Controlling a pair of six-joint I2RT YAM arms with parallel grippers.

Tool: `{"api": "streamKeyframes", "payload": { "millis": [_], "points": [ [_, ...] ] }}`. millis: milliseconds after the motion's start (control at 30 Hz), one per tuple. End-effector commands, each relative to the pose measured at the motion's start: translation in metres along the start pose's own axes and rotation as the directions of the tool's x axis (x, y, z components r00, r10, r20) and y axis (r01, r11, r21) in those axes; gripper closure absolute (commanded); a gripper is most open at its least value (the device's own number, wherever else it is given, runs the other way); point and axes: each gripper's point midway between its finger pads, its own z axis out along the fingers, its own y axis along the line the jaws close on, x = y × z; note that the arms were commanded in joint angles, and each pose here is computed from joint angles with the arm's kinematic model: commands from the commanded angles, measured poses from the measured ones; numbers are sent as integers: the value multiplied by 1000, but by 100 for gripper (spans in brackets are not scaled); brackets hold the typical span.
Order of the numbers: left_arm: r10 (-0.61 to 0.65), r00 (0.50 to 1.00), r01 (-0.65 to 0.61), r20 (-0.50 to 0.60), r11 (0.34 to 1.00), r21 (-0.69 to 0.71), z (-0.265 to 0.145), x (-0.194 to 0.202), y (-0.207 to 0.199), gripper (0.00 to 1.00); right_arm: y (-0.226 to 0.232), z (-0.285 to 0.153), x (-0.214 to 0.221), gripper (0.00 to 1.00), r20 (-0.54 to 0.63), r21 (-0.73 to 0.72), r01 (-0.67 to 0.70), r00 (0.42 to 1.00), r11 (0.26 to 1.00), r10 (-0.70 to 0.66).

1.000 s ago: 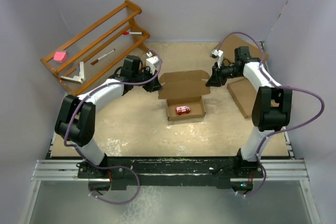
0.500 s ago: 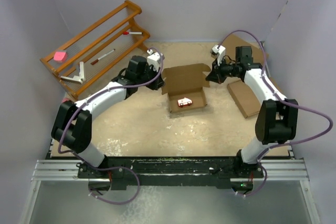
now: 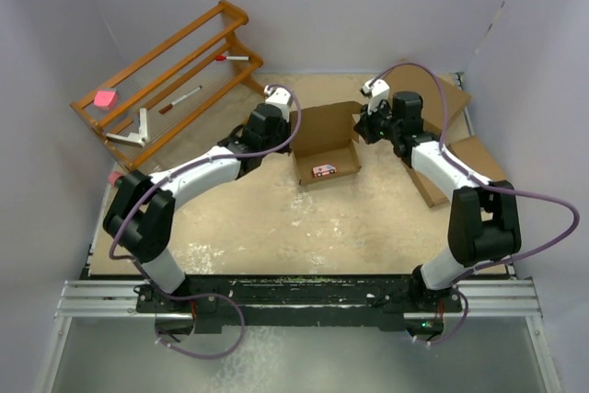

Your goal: Fold the paper box

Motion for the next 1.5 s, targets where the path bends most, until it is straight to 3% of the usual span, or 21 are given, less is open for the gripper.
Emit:
{"api": "streamKeyframes", "payload": {
  "millis": [0, 333, 467, 933, 1467],
  "points": [
    [-55, 987, 66, 154, 996, -67, 17, -49, -4, 96, -7, 5, -40, 100, 147, 91, -48, 989, 995, 35],
    [-120, 984, 145, 132, 969, -200, 48, -37, 3, 96, -13, 13, -34, 100, 174, 157, -125, 980, 980, 98],
    [-144, 980, 173, 138, 959, -225, 51, -32, 2, 96, -11, 18, -9, 100, 135, 175, -160, 981, 971, 137],
    [-149, 976, 190, 160, 941, -281, 42, 2, -14, 96, 2, 15, 19, 100, 88, 154, -235, 971, 960, 223],
    [-144, 976, 187, 161, 938, -293, 34, 18, -17, 96, 11, 7, 36, 100, 29, 141, -228, 974, 963, 226]
  ]
}}
